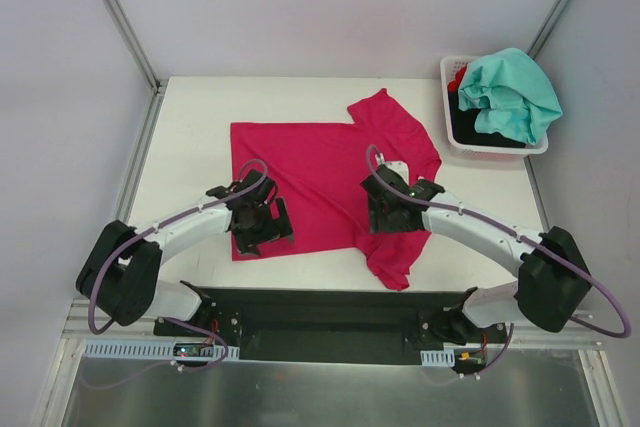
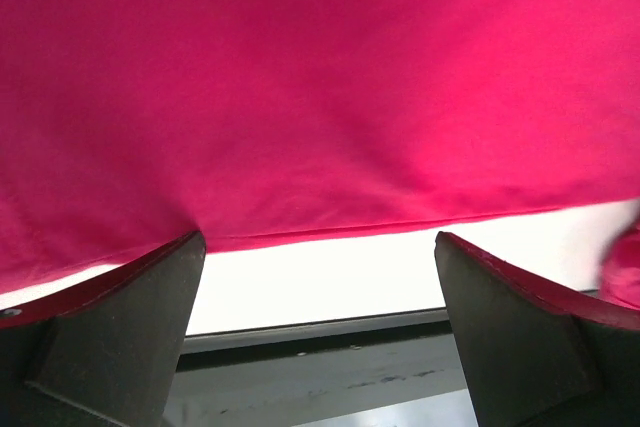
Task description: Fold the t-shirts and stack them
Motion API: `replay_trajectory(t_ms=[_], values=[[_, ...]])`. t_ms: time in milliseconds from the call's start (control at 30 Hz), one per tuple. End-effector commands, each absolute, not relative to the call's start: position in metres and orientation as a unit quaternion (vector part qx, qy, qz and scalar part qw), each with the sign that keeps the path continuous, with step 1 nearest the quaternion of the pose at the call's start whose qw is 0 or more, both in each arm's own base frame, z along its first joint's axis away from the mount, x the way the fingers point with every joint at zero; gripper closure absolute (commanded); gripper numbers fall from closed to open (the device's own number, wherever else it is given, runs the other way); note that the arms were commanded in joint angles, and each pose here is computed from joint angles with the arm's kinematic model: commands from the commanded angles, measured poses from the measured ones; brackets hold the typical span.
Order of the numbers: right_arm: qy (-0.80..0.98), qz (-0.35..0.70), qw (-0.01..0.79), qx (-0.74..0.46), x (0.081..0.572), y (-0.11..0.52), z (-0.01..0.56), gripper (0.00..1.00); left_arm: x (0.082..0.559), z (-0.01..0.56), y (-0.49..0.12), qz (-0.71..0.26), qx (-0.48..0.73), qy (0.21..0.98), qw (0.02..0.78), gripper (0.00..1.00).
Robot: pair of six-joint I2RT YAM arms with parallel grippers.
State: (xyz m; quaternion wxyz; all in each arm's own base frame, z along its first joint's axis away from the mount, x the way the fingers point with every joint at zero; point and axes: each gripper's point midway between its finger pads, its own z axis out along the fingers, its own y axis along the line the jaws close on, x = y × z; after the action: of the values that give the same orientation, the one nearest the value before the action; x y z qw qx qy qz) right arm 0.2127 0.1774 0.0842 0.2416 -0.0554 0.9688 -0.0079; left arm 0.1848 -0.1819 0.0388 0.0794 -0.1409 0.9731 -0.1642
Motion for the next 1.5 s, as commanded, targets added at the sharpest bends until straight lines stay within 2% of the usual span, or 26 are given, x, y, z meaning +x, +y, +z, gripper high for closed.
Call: replay_trajectory(t_ms=[0, 267, 667, 967, 1133, 1467], values=[[0.972, -0.007, 0.233, -0.042, 0.215, 0.162, 0.081, 0.38, 0.157, 0.018, -0.151, -0.098, -0.178, 0.978, 0.041, 0.01], [0.977, -0.032, 0.207, -0.028, 0.206, 0.151, 0.067, 0.29, 0.137, 0.005, -0.122, -0.064, -0.207, 0.976, 0.031, 0.01], [0.991, -0.086, 0.100, -0.007, 0.159, 0.130, -0.003, 0.29, 0.141, 0.002, -0.084, -0.055, -0.263, 0.963, 0.034, 0.01], [0.984, -0.125, 0.121, -0.043, 0.132, 0.120, 0.004, 0.31, 0.157, 0.015, -0.072, -0.061, -0.291, 0.953, 0.065, 0.01], [0.975, -0.145, 0.159, -0.045, 0.132, 0.116, 0.029, 0.32, 0.174, 0.030, -0.066, -0.073, -0.299, 0.948, 0.085, 0.01], [0.969, -0.156, 0.185, -0.058, 0.127, 0.098, 0.053, 0.31, 0.192, 0.061, -0.065, -0.110, -0.296, 0.942, 0.119, 0.01]])
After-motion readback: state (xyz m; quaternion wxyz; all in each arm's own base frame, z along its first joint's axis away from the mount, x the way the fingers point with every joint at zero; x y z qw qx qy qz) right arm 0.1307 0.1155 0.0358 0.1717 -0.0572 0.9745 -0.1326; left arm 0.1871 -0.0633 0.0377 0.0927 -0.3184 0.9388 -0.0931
